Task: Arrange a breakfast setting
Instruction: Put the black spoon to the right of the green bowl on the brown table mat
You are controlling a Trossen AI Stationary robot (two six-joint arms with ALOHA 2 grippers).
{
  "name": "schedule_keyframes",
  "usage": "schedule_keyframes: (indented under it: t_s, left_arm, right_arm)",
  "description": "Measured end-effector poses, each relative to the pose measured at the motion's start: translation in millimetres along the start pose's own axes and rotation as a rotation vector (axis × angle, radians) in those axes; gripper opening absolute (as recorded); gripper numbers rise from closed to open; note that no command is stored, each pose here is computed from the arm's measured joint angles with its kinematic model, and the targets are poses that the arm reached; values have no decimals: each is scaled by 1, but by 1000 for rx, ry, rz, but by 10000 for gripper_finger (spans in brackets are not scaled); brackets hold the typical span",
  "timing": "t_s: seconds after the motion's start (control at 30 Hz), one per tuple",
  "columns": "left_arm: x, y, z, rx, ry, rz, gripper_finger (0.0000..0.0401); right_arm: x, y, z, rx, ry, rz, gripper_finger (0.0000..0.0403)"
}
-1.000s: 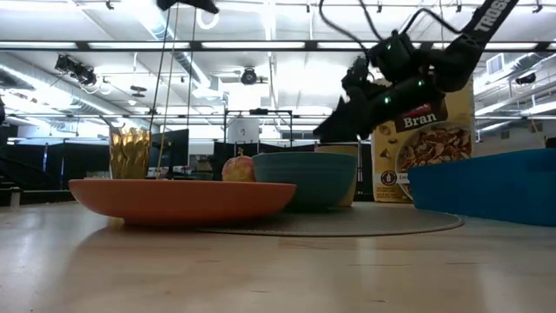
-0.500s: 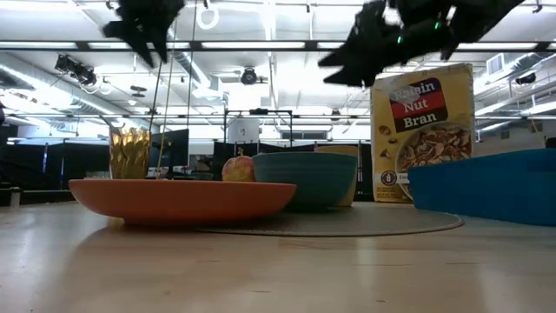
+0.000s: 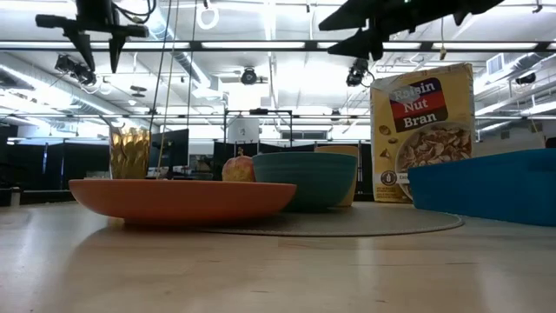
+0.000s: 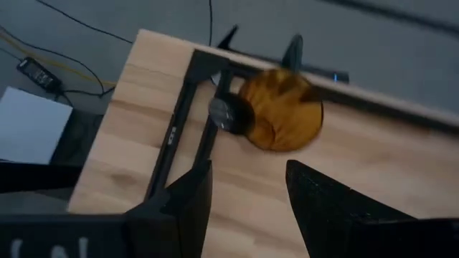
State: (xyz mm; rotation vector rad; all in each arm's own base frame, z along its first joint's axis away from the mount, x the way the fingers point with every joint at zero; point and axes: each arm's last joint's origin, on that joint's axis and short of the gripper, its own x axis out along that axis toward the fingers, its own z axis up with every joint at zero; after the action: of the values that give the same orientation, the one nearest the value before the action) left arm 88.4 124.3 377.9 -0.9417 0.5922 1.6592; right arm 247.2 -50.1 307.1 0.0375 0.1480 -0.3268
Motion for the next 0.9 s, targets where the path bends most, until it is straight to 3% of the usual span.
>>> schedule_keyframes:
  t_s: [0.33, 0.43, 0.67, 0.9]
  left_arm:
    - [42, 21, -29, -300, -115, -111, 185]
    - [56, 21, -35, -334, -170, -175, 185]
    - [83, 27, -50, -434, -149, -76, 185]
    - [95, 20, -49, -450, -213, -140, 185]
  right_arm:
    - [4, 2, -5, -9, 27, -13, 389]
    - [4, 1, -5, -10, 27, -14, 385]
    - [4, 1, -5, 4, 29, -10, 384]
    - [4, 1, -5, 17, 28, -10, 382]
